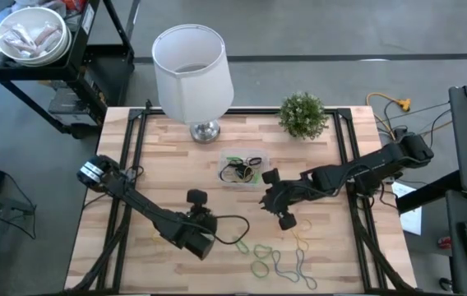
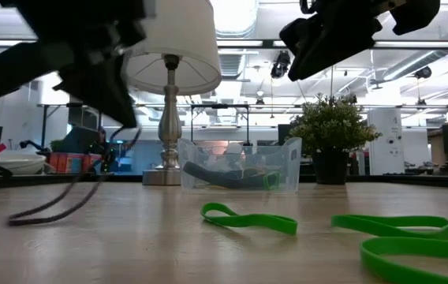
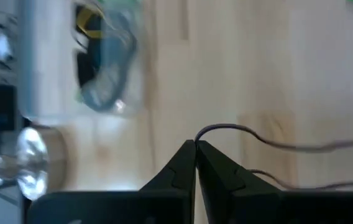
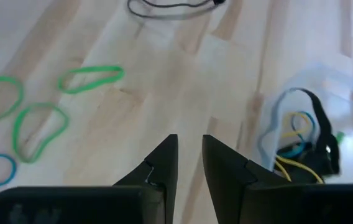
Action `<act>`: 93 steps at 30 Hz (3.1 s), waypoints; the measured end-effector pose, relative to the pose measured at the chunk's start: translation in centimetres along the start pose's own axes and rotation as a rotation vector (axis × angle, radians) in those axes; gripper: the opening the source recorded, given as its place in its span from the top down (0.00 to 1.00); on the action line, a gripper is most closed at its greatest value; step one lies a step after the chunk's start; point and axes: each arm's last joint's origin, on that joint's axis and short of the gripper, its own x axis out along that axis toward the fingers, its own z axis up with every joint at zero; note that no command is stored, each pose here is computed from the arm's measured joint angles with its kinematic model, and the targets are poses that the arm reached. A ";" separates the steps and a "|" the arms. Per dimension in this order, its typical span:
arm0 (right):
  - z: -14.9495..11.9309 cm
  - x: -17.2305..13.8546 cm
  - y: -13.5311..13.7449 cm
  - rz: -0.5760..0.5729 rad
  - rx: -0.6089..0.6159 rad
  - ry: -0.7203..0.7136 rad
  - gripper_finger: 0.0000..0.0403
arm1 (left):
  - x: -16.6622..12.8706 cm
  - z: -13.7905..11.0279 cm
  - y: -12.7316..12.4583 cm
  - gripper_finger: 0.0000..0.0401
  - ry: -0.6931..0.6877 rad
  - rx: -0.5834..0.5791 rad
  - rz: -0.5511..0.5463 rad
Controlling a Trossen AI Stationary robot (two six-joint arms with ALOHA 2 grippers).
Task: Pick and place rubber bands into bin
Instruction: Put the purple rubber band into the transparent bin, then put the green rubber band into the transparent bin
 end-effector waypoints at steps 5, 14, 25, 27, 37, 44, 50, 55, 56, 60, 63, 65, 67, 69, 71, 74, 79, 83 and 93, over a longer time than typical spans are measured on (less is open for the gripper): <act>-0.1 -0.6 0.0 -0.031 0.028 0.012 0.83 | -0.8 1.2 0.7 1.00 -0.071 0.056 0.098; -0.5 -0.7 0.6 -0.015 0.036 0.036 0.83 | -1.1 3.9 4.0 1.00 -0.102 0.137 0.229; -0.6 -0.6 0.7 -0.011 0.032 0.047 0.83 | -0.8 6.9 11.8 1.00 -0.132 0.106 0.320; -0.7 -0.6 0.7 -0.011 0.032 0.051 0.83 | -0.3 7.1 13.4 1.00 -0.132 0.086 0.343; -1.0 -0.5 0.8 -0.010 0.055 0.069 0.83 | 3.8 6.6 19.2 1.00 -0.117 -0.015 0.176; -1.0 -0.5 0.8 -0.010 0.087 0.068 0.83 | 6.1 5.3 20.2 1.00 -0.108 -0.044 0.048; -1.0 -0.5 0.8 -0.011 0.089 0.068 0.83 | 7.7 4.0 20.2 1.00 -0.097 -0.048 -0.092; -1.0 -0.5 0.8 -0.010 0.090 0.068 0.83 | 8.8 3.4 20.2 0.97 -0.116 -0.062 -0.124; -1.0 -0.5 0.8 -0.011 0.089 0.068 0.83 | 8.9 3.4 20.3 0.95 -0.116 -0.062 -0.122; -1.0 -0.5 0.8 -0.010 0.084 0.069 0.83 | 9.1 3.4 20.4 0.84 -0.131 -0.072 -0.113; -1.2 -0.4 0.8 -0.010 0.083 0.074 0.83 | 9.1 3.4 20.3 0.77 -0.135 -0.080 -0.113; -1.6 -0.2 0.9 -0.010 0.093 0.084 0.83 | 9.0 3.5 20.4 0.73 -0.139 -0.106 -0.114; -2.0 0.1 1.0 -0.008 0.105 0.088 0.83 | 8.9 3.4 20.1 0.71 -0.122 -0.120 -0.125; -2.6 0.5 1.1 -0.004 0.104 0.083 0.83 | 8.5 3.2 19.6 0.70 -0.096 -0.118 -0.142; -3.2 1.0 1.3 0.024 0.103 0.069 0.83 | 8.0 3.2 18.8 0.70 -0.082 -0.107 -0.160; -4.2 1.7 1.8 0.134 0.099 0.033 0.83 | 7.0 3.3 17.2 0.70 -0.077 -0.068 -0.192; -5.2 2.6 2.6 0.304 0.085 -0.060 0.83 | 4.6 4.1 13.8 0.70 -0.134 -0.012 -0.228; -5.5 3.6 2.9 0.318 0.081 -0.117 0.83 | 2.5 4.4 10.8 0.70 -0.165 0.003 -0.217; -5.8 7.5 3.7 0.391 0.109 -0.064 0.83 | -1.4 1.4 3.8 0.70 -0.254 0.078 -0.100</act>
